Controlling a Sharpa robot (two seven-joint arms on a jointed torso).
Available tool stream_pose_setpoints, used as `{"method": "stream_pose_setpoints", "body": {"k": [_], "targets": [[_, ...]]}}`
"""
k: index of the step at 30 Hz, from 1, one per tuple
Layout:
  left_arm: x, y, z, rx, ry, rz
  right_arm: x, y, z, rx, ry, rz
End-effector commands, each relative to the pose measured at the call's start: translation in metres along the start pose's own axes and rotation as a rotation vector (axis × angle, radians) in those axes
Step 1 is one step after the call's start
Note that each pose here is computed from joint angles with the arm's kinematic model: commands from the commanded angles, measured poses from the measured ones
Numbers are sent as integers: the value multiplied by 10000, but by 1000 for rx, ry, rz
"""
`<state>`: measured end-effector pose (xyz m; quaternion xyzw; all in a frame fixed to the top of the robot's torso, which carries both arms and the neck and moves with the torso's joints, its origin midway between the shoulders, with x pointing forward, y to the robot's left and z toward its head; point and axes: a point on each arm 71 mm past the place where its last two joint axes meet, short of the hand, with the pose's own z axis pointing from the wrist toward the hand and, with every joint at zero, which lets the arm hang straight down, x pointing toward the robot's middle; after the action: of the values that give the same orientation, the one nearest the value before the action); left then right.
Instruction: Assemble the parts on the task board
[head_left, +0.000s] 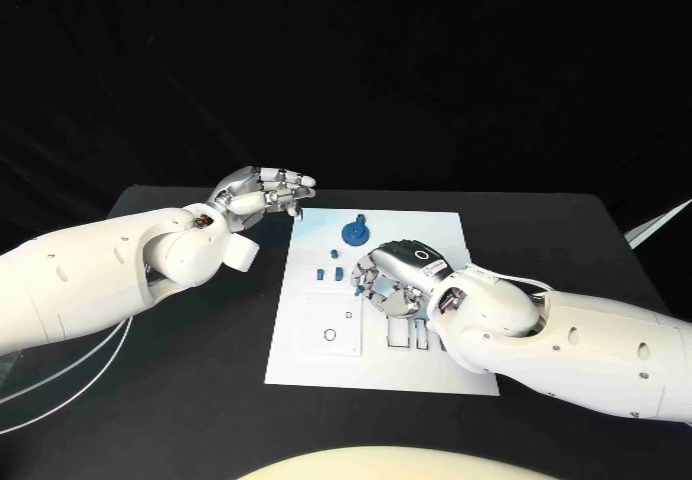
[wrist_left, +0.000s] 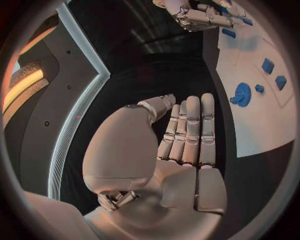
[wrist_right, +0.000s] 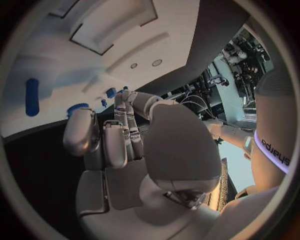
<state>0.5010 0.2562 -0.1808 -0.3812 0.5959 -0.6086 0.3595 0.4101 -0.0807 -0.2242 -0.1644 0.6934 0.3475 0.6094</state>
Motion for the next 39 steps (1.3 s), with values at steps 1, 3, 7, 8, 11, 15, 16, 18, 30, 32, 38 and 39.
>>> {"method": "stream_pose_setpoints", "body": {"k": [1, 3, 7, 8, 11, 15, 16, 18, 30, 32, 38, 39], "targets": [[22, -6, 13, 2, 5, -3, 67, 30, 10, -8, 17, -4], [27, -5, 16, 1, 6, -4, 102, 48, 17, -11, 25, -4], [37, -4, 20, 1, 9, -5, 152, 71, 25, -13, 35, -2], [39, -4, 22, 1, 9, -5, 164, 76, 26, -14, 37, -2], [44, -4, 24, 0, 11, -6, 192, 89, 29, -15, 42, -1], [47, -3, 25, -1, 13, -6, 235, 107, 27, -18, 51, 1], [48, -3, 24, -1, 13, -6, 245, 112, 26, -19, 53, 2], [47, -2, 24, -2, 13, -7, 263, 119, 26, -20, 57, 2], [41, 0, 20, -5, 16, -8, 306, 121, 24, -19, 61, -1], [39, 0, 19, -6, 16, -8, 308, 119, 24, -19, 62, -2], [35, 0, 16, -7, 15, -8, 314, 107, 23, -14, 68, -11], [33, 1, 15, -7, 15, -8, 314, 105, 23, -13, 67, -14]]}}
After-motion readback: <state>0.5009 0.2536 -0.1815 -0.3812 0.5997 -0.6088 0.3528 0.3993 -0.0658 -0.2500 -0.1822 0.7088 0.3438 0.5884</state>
